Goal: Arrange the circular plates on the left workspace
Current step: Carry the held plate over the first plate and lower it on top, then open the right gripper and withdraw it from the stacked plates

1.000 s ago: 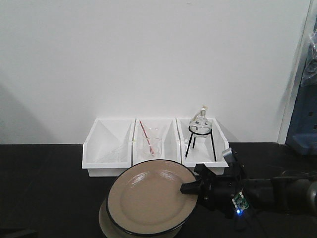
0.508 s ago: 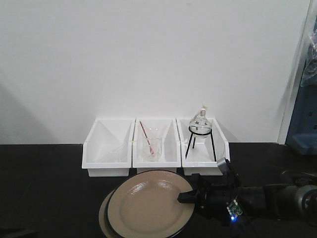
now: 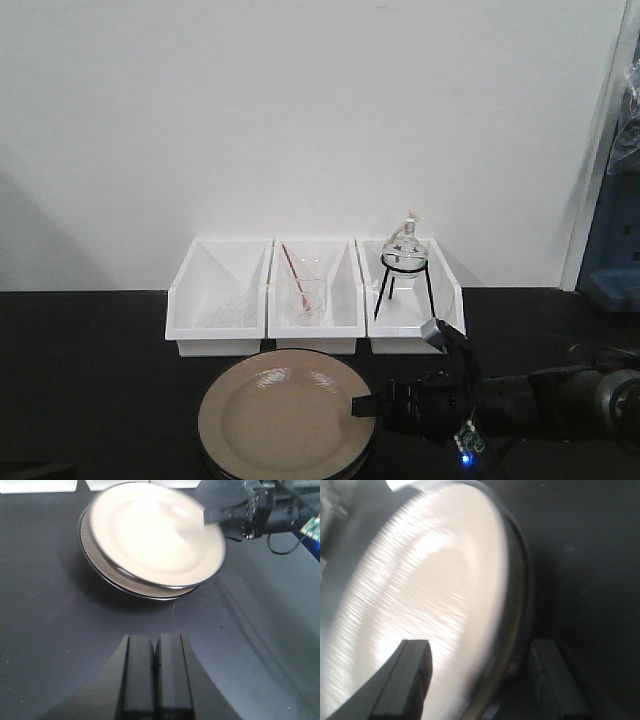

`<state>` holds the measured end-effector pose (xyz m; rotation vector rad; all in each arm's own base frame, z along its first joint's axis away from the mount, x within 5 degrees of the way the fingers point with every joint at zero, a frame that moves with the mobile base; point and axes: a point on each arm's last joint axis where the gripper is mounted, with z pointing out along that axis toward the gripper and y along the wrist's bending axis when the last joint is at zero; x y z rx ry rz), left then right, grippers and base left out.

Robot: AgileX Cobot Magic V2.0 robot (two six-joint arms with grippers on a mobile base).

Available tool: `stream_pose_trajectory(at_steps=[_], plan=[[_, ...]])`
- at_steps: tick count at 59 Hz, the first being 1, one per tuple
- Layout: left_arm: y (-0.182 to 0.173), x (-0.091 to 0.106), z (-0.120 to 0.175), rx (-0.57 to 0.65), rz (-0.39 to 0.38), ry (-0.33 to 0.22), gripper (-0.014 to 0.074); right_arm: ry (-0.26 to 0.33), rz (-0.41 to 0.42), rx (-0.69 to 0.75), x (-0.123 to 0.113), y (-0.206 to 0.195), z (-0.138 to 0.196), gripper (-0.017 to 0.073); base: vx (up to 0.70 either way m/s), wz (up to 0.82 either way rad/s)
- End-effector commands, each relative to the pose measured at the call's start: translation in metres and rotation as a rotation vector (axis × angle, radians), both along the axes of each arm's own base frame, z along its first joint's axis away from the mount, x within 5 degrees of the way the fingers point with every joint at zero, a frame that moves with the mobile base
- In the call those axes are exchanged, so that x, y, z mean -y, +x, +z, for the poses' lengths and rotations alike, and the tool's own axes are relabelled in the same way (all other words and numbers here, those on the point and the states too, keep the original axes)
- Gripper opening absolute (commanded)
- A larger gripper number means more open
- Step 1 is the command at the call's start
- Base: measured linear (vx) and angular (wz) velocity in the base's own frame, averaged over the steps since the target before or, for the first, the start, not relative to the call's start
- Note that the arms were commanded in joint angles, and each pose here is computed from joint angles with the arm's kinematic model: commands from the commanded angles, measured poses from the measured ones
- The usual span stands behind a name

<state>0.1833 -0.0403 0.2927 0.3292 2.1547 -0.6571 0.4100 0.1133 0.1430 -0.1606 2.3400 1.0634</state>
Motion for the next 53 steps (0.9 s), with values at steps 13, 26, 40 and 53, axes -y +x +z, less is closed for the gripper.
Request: stream_pose_trajectory(at_steps=[13,26,40,53], plan=[[0.0,0.002,0.014,0.042,0.016,-0.056,-0.0001,-0.143,-0.006,0.244,0.016,0.003,0.061,0.0396,0.0,0.0],[-0.002,-0.003,0.006,-0.028,0.039,0.017,-0.0001,-0.305,-0.001,0.331,0.038,-0.012,0.103,0.0019,0.0,0.0],[-0.008,-0.026,-0.014,-0.264,0.257,0.196,-0.0001,-0.476,-0.074,0.382,0.065,-0.051,0.172,-0.0004,0.0,0.0],[-0.011,-0.051,-0.02,-0.307,0.432,0.423,-0.0001,-0.574,-0.125,0.465,0.076,-0.108,0.23,-0.0004,0.0,0.0]])
